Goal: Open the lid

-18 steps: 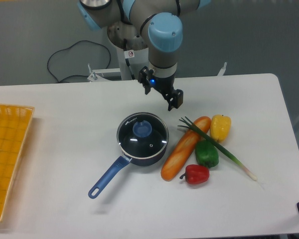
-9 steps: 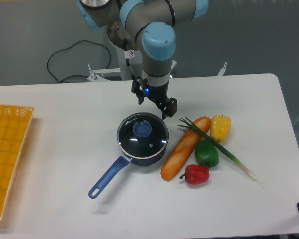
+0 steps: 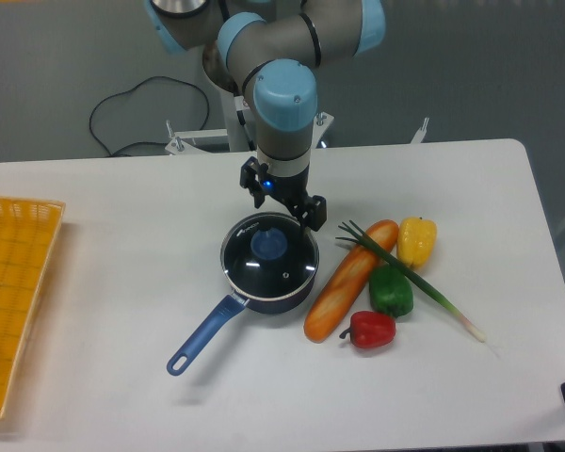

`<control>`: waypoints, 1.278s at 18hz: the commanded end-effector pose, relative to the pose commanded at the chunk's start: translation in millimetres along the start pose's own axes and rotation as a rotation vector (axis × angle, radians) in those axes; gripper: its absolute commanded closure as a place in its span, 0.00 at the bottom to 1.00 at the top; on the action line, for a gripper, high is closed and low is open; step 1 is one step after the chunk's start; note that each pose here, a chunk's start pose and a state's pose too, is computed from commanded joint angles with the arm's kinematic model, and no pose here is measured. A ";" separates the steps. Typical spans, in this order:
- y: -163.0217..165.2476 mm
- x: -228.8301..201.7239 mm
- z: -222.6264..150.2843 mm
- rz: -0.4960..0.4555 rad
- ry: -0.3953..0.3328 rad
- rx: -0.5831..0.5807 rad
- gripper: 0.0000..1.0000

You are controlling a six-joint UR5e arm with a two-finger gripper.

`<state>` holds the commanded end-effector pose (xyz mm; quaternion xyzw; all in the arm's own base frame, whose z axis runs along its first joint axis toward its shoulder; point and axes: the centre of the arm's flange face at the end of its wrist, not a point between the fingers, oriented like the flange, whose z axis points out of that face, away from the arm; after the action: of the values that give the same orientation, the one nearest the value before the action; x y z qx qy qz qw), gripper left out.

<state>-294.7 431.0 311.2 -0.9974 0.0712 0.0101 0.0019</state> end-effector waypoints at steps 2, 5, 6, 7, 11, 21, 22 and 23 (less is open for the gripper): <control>-8.0 6.3 3.9 0.005 -0.007 -0.023 0.00; -12.5 5.7 6.7 -0.001 -0.002 -0.024 0.00; -13.3 4.5 5.5 -0.003 -0.005 -0.022 0.00; -13.6 4.4 6.3 -0.003 -0.003 -0.022 0.00; -15.5 2.8 11.6 -0.003 0.007 -0.021 0.00; -26.2 -7.8 15.0 -0.012 0.021 -0.007 0.00; -26.4 -8.1 16.7 -0.012 0.024 -0.008 0.00; -27.9 -8.0 16.3 -0.011 0.026 -0.005 0.00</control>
<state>-298.9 459.8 295.2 -0.9978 0.0659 -0.0028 -0.0014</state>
